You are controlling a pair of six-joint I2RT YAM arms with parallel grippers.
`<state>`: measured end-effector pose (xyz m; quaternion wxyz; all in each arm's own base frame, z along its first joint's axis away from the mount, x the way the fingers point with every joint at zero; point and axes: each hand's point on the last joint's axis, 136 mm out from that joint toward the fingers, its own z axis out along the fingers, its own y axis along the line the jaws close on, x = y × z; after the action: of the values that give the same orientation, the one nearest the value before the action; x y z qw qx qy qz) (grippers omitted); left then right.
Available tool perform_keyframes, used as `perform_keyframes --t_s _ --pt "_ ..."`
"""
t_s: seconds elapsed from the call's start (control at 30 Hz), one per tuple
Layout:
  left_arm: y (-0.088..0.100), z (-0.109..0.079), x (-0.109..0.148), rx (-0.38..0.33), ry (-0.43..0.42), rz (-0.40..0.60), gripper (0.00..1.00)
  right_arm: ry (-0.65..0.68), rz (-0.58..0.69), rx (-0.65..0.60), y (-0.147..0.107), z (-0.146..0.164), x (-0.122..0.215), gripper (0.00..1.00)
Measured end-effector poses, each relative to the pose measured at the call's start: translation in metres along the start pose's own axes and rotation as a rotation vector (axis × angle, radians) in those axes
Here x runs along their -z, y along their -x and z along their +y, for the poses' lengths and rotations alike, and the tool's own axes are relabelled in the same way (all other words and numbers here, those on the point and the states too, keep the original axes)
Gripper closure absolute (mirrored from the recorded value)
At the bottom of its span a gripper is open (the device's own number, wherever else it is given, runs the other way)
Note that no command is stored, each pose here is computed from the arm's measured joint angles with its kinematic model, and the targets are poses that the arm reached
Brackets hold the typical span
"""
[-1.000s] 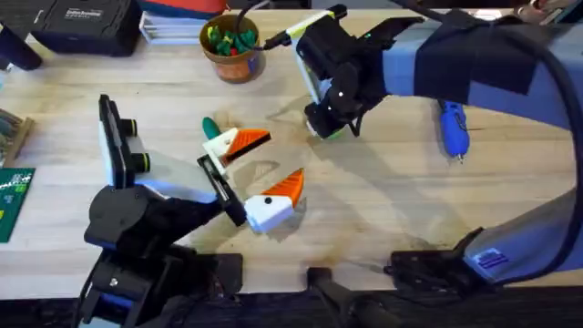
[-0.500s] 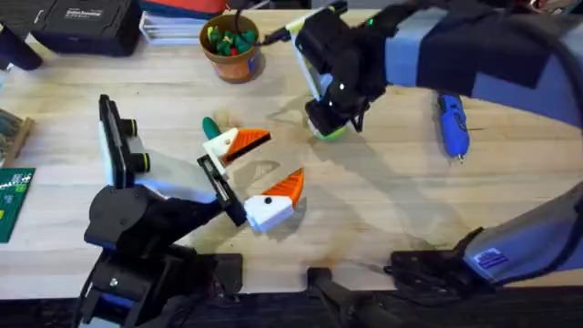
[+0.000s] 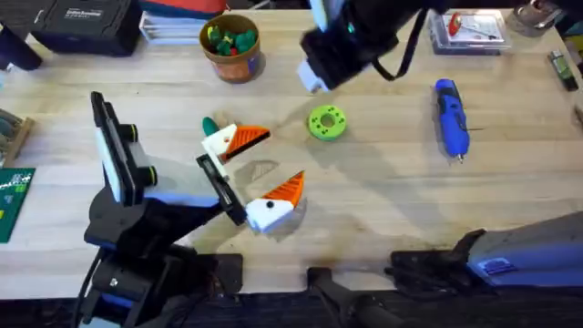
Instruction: Pick up the gripper from the table and insert it into the empty holder that is missing its gripper. Then pick up a screw, insert it into the mounting hole, and use the screwdriver to tighten it. Finally, clean up the table by picking up the vegetable and placing it into the bucket.
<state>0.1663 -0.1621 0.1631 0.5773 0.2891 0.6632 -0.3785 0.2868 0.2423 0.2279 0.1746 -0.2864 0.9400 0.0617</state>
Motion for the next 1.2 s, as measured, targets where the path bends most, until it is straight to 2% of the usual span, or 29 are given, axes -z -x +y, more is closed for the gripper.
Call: perform_keyframes --t_s 0.13,0.17,0.23,0.37,0.6,0.9,1.2 --pt "0.0 0.0 0.0 -0.039 -0.001 0.0 0.015 0.087 -0.071 0.076 0.014 0.039 0.021 0.994" --pt "0.0 -0.001 0.0 -0.057 -0.004 0.0 0.015 0.161 -0.121 0.166 0.017 0.084 0.028 0.994" --pt "0.0 -0.001 0.0 -0.064 -0.007 0.001 0.015 0.202 -0.144 0.209 0.017 0.109 0.031 0.994" --pt "0.0 -0.001 0.0 -0.067 -0.008 0.001 0.015 0.222 -0.134 0.237 0.014 0.128 0.025 0.994" --pt "0.0 -0.001 0.0 -0.067 -0.008 0.001 0.015 0.235 -0.097 0.272 0.008 0.149 0.009 0.994" --pt "0.0 -0.001 0.0 -0.067 -0.007 0.001 0.015 0.236 -0.095 0.271 0.008 0.15 0.008 0.994" --pt "-0.001 -0.001 0.0 -0.062 -0.007 0.002 0.014 0.224 -0.054 0.272 0.007 0.153 -0.013 0.994"
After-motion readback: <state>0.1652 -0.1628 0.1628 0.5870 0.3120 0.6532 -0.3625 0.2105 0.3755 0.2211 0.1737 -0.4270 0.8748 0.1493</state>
